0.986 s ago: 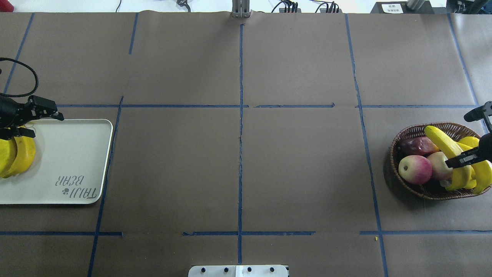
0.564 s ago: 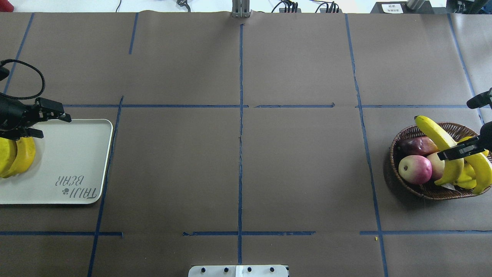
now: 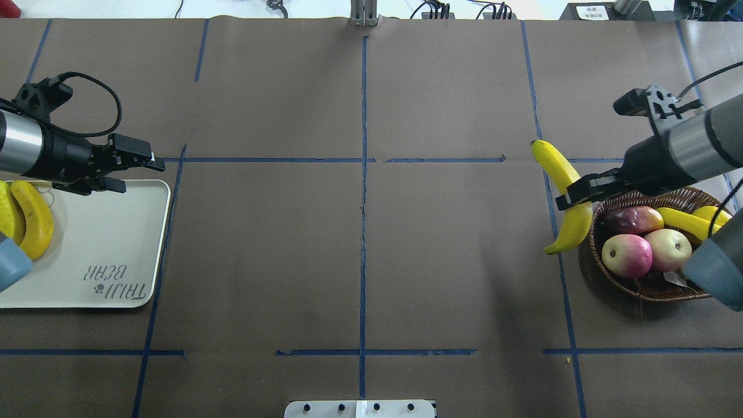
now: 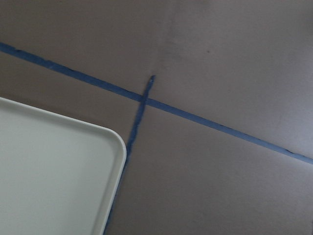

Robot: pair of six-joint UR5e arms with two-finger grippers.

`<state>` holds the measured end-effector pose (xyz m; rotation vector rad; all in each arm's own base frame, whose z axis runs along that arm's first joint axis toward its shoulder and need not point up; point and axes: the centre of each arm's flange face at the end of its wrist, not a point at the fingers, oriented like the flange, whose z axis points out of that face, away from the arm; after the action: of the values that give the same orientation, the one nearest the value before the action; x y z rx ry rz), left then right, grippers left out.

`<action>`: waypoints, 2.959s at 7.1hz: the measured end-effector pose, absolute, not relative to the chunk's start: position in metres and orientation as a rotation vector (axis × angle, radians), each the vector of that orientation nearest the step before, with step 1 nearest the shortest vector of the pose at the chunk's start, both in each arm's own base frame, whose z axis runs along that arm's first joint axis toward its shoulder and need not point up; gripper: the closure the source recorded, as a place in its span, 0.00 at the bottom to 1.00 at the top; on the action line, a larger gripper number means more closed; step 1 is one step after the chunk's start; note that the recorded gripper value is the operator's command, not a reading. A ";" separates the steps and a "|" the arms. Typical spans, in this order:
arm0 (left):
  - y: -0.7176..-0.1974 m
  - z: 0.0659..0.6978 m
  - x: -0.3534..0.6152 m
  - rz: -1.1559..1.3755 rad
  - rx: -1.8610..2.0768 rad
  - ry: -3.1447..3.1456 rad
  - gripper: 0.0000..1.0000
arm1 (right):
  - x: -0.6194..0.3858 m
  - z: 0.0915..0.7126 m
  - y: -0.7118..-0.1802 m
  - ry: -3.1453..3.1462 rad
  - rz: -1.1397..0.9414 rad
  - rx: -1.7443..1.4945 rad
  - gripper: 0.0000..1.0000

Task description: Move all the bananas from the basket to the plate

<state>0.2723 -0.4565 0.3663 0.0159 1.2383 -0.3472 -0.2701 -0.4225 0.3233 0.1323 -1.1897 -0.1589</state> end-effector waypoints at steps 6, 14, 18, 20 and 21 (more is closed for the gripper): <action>-0.436 0.232 0.357 -0.359 -0.156 1.429 0.00 | -0.473 0.156 -0.353 -1.332 -0.034 0.179 0.99; -0.409 0.200 0.402 -0.365 -0.283 1.449 0.13 | -0.520 0.099 -0.319 -1.397 -0.009 0.199 0.90; -0.399 0.198 0.418 -0.394 -0.258 1.453 0.43 | -0.519 0.096 -0.318 -1.404 -0.007 0.197 0.82; -0.396 0.196 0.420 -0.395 -0.252 1.457 0.83 | -0.519 0.095 -0.317 -1.405 -0.006 0.196 0.40; -0.395 0.195 0.419 -0.394 -0.252 1.457 0.96 | -0.519 0.095 -0.317 -1.405 -0.006 0.196 0.01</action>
<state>0.4188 -0.3947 0.1953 -0.2517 1.4575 -0.3941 -0.5186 -0.3175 0.0950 0.1956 -1.4051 -0.0059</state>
